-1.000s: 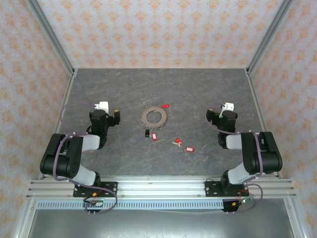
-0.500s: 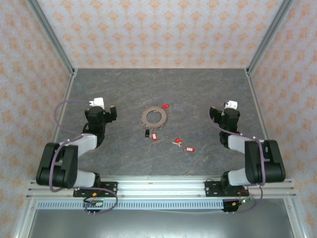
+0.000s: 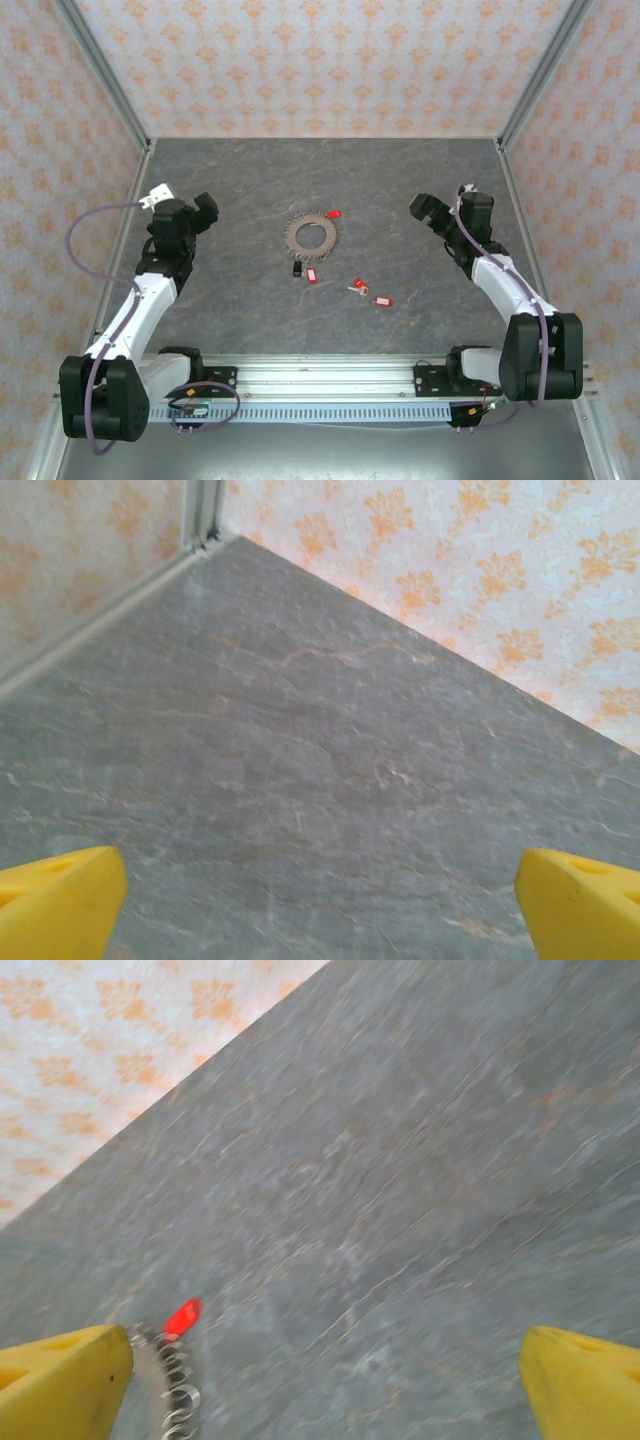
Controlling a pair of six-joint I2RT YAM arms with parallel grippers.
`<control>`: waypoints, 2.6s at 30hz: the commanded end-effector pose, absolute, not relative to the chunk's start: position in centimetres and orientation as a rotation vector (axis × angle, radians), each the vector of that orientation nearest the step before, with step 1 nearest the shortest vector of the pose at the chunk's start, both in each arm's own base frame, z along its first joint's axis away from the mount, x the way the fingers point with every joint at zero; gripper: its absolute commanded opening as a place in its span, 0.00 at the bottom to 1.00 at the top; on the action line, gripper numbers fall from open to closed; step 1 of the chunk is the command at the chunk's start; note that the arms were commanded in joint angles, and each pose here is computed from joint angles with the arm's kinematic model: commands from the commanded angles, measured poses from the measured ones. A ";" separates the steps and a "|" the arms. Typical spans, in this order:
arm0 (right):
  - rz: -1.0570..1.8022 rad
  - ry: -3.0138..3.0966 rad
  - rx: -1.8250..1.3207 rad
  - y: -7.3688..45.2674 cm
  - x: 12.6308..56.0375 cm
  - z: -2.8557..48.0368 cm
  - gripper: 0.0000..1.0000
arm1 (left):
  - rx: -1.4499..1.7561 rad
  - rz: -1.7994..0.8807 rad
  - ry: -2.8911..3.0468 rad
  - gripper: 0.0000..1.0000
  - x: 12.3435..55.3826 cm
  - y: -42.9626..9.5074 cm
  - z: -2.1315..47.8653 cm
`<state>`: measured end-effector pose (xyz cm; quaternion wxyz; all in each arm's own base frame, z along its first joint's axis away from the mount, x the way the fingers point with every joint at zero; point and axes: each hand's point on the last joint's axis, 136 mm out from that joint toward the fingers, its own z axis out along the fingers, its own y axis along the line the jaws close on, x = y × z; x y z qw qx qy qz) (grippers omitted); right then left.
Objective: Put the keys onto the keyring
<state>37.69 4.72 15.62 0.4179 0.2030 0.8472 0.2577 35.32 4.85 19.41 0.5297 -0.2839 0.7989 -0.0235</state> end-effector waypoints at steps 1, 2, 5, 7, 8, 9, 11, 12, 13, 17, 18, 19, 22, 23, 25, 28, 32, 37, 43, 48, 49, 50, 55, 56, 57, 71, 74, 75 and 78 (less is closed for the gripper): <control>0.873 2.126 0.568 7.0 37.1 15.7 1.00 | -0.701 -0.239 1.984 1.00 35.1 2.5 18.1; 0.899 2.115 0.565 7.3 37.1 15.9 1.00 | -0.711 -0.305 1.979 1.00 35.4 1.8 18.0; 0.956 2.124 0.566 8.0 37.0 15.8 0.93 | -0.685 -0.469 2.015 1.00 36.8 -0.7 17.6; 1.015 2.146 0.525 9.3 37.0 16.1 0.89 | -0.639 -0.518 2.074 1.00 37.6 -2.5 17.1; 1.035 2.157 0.510 10.0 37.0 16.1 0.86 | -0.600 -0.526 2.108 0.99 38.1 -3.7 16.9; 1.044 2.168 0.497 10.5 37.0 16.0 0.84 | -0.565 -0.528 2.134 0.99 38.4 -4.8 16.8; 1.044 2.204 0.473 11.5 37.0 15.7 0.82 | -0.494 -0.538 2.193 0.97 39.1 -7.1 16.4; 1.039 2.221 0.461 11.9 37.0 15.6 0.82 | -0.474 -0.547 2.215 0.96 39.4 -8.1 16.2; 1.027 2.250 0.463 12.3 37.0 15.3 0.80 | -0.451 -0.566 2.240 0.94 39.7 -9.2 15.9; 1.008 2.327 0.444 13.8 36.9 14.5 0.76 | -0.338 -0.633 2.327 0.88 40.8 -13.8 14.7; 1.000 2.335 0.448 14.0 37.0 14.3 0.74 | -0.314 -0.633 2.344 0.87 41.0 -14.6 14.5; 0.989 2.343 0.466 14.2 37.0 14.0 0.71 | -0.295 -0.622 2.374 0.84 41.2 -15.4 14.1; 1.000 2.364 0.475 15.1 37.1 13.4 0.67 | -0.278 -0.573 2.450 0.80 41.5 -16.7 13.0; 1.002 2.371 0.477 15.4 37.1 13.3 0.65 | -0.264 -0.575 2.467 0.77 41.7 -17.4 12.8; 1.018 2.392 0.464 16.3 37.2 12.9 0.61 | -0.193 -0.560 2.497 0.75 41.7 -18.7 12.3; 1.038 2.423 0.432 17.7 37.2 12.5 0.58 | -0.174 -0.472 2.570 0.67 41.5 -19.1 10.5; 1.074 2.476 0.381 20.3 37.0 11.4 0.57 | -0.198 -0.438 2.633 0.65 41.1 -19.1 8.1; 1.123 2.509 0.343 22.9 37.6 10.4 0.57 | -0.177 -0.403 2.667 0.61 41.1 -18.8 6.5; 1.096 2.557 0.301 24.2 39.4 8.9 0.54 | -0.156 -0.375 2.705 0.56 40.9 -18.7 5.2; 1.080 2.632 0.236 25.3 40.7 7.5 0.50 | -0.165 -0.265 2.725 0.56 40.3 -17.2 4.2; 1.077 2.643 0.233 25.4 40.9 7.3 0.49 | -0.163 -0.268 2.722 0.56 40.2 -17.2 4.2; 1.069 2.652 0.233 25.4 41.2 6.9 0.49 | -0.163 -0.281 2.722 0.54 40.2 -17.3 4.1; 1.070 2.702 0.183 26.6 42.1 5.7 0.47 | -0.138 -0.337 2.741 0.40 40.0 -18.2 3.3; 1.065 2.719 0.164 26.7 42.1 5.4 0.47 | -0.135 -0.337 2.741 0.38 40.1 -18.2 3.3; 1.067 2.737 0.139 26.9 42.0 5.2 0.45 | -0.132 -0.330 2.744 0.37 40.0 -18.1 3.3; 1.212 2.795 -0.041 28.6 40.3 4.3 0.41 | -0.072 -0.367 2.812 0.28 39.2 -18.8 -0.1; 1.243 2.785 -0.058 28.8 40.2 4.3 0.40 | -0.058 -0.426 2.817 0.26 39.0 -19.5 -0.4; 1.242 2.786 -0.060 28.8 40.1 4.2 0.40 | -0.051 -0.447 2.820 0.25 38.9 -19.8 -0.5; 1.230 2.790 -0.056 28.6 40.1 4.0 0.36 | -0.035 -0.479 2.826 0.24 38.5 -20.2 -0.6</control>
